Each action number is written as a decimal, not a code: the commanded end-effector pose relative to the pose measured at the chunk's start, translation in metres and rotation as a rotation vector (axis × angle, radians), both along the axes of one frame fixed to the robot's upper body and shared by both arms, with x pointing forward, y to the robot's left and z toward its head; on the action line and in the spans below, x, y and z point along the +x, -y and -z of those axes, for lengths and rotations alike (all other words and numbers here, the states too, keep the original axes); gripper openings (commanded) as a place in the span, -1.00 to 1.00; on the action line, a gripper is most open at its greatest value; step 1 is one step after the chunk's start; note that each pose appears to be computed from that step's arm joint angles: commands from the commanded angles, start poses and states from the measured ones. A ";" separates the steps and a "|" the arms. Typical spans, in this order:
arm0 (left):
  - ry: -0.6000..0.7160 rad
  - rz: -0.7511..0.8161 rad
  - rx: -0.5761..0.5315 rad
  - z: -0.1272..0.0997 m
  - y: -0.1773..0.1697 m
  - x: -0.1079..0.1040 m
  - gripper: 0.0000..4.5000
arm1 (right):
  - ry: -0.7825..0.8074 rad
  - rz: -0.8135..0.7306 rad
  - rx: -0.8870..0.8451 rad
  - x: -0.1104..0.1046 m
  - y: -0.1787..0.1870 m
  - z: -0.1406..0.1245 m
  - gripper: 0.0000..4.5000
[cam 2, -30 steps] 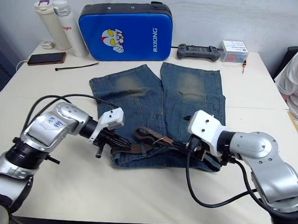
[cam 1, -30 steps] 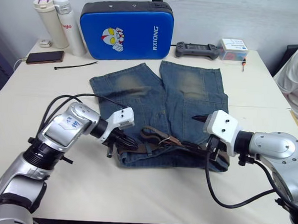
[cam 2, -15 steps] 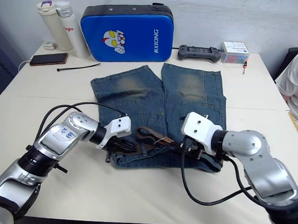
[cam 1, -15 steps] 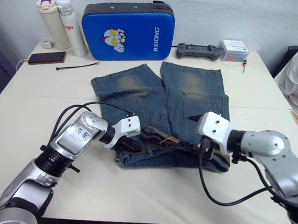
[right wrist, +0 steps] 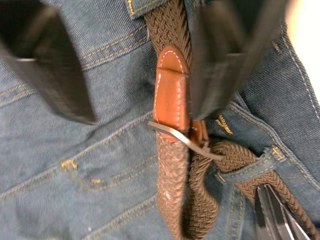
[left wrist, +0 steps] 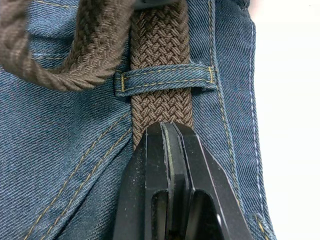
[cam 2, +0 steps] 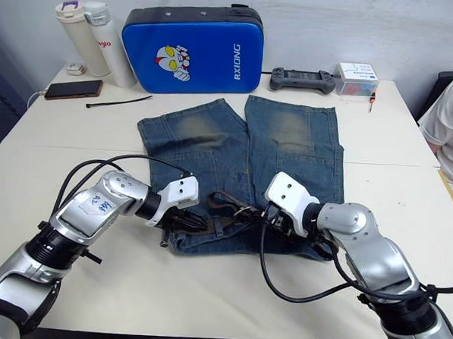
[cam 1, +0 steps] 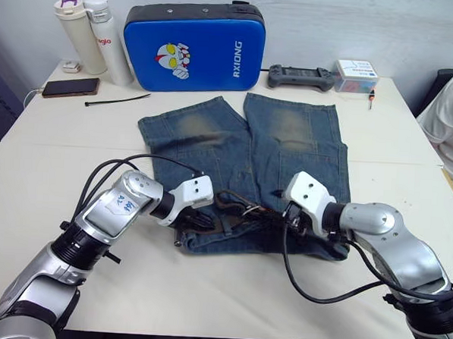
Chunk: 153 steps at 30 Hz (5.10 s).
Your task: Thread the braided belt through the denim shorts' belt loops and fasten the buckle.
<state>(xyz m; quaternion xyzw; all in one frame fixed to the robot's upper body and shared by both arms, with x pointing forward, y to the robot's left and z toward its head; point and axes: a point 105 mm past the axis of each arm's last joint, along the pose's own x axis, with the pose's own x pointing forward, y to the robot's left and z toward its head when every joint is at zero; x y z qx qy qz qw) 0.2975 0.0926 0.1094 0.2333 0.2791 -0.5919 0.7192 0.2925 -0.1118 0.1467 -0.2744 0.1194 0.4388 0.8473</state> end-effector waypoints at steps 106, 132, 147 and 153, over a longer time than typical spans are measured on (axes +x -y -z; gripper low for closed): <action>0.016 -0.045 0.059 0.010 -0.017 0.003 -1.00 | -0.261 0.073 0.245 -0.004 -0.015 0.011 -0.33; 0.021 -0.063 0.055 0.011 -0.017 0.003 -1.00 | -0.304 0.103 0.291 0.003 -0.004 0.012 -0.33; 0.020 -0.067 0.052 0.011 -0.016 0.002 -1.00 | -0.304 0.175 0.264 0.012 -0.001 0.020 -0.91; 0.011 -0.061 0.055 0.014 -0.016 0.001 -1.00 | -0.128 0.150 0.099 0.010 0.014 0.000 -0.99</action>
